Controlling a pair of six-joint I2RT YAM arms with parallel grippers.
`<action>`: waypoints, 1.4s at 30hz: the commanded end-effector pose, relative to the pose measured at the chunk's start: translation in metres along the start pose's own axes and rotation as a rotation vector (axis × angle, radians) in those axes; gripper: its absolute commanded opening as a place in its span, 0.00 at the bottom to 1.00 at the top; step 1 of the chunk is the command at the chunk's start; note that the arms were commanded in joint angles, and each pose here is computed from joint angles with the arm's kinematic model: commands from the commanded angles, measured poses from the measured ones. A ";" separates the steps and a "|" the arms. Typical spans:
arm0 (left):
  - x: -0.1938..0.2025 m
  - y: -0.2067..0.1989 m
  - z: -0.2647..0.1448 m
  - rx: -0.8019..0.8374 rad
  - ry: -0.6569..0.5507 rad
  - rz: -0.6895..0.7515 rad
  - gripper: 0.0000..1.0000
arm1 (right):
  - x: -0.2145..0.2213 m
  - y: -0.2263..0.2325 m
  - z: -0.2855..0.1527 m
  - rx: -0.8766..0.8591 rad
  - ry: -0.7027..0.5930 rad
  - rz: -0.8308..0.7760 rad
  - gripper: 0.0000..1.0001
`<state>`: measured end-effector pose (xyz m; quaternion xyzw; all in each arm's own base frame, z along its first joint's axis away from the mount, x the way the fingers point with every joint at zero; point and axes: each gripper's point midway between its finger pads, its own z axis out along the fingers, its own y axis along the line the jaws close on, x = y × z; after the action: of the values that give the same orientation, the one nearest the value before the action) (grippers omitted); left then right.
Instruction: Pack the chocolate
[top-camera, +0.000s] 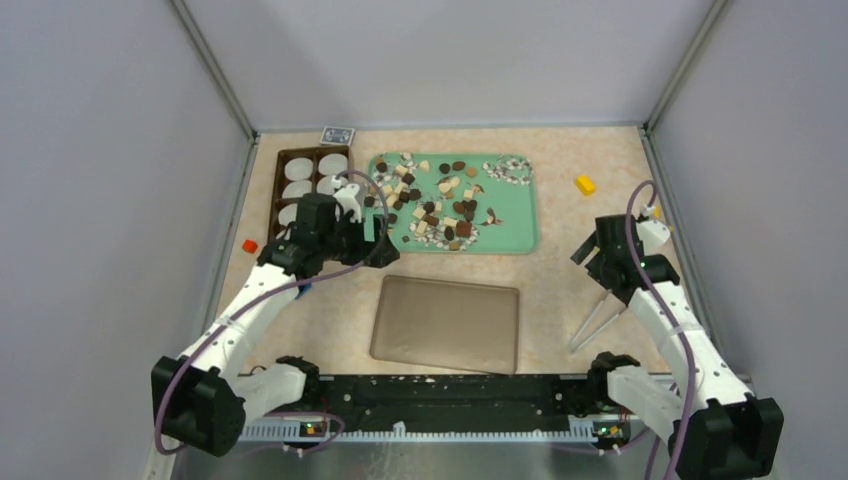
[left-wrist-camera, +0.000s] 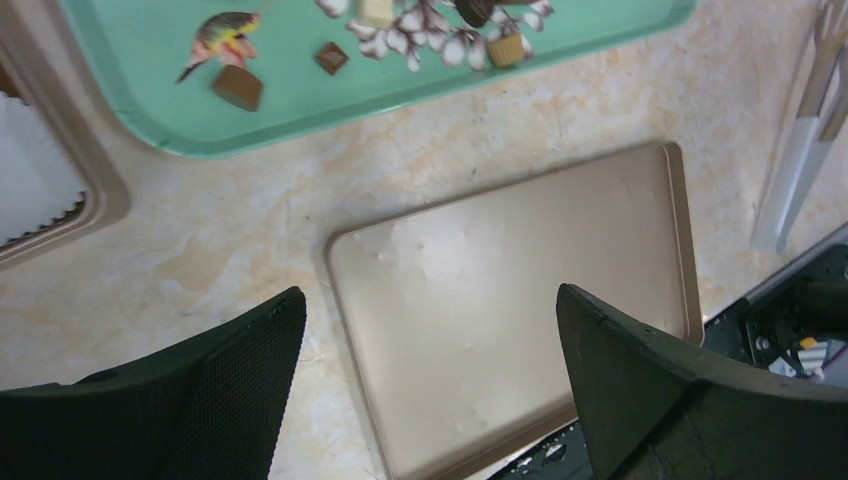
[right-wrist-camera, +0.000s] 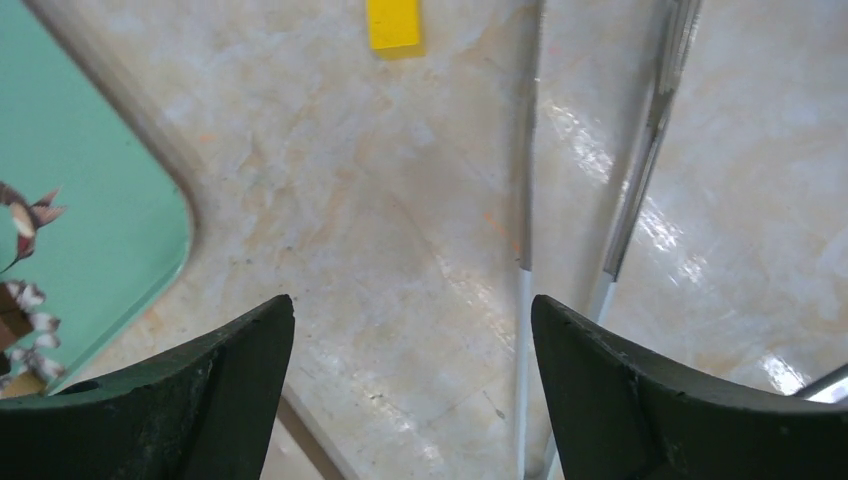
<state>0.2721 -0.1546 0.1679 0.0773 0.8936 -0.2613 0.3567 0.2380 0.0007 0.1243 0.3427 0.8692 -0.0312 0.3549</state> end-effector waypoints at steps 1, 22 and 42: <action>0.006 -0.019 0.008 0.080 0.019 0.061 0.99 | 0.006 -0.028 0.002 0.091 0.024 0.089 0.83; 0.006 -0.017 0.015 0.052 0.030 0.075 0.99 | 0.085 -0.051 0.057 0.158 0.206 0.161 0.38; 0.066 0.048 0.015 -0.317 0.232 -0.120 0.99 | 0.014 0.026 -0.007 -0.138 0.057 0.094 0.00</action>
<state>0.2633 -0.1369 0.1104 0.0228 0.9472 -0.1586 0.2777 0.2199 0.0080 0.0794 0.3873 0.8711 0.0096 0.3019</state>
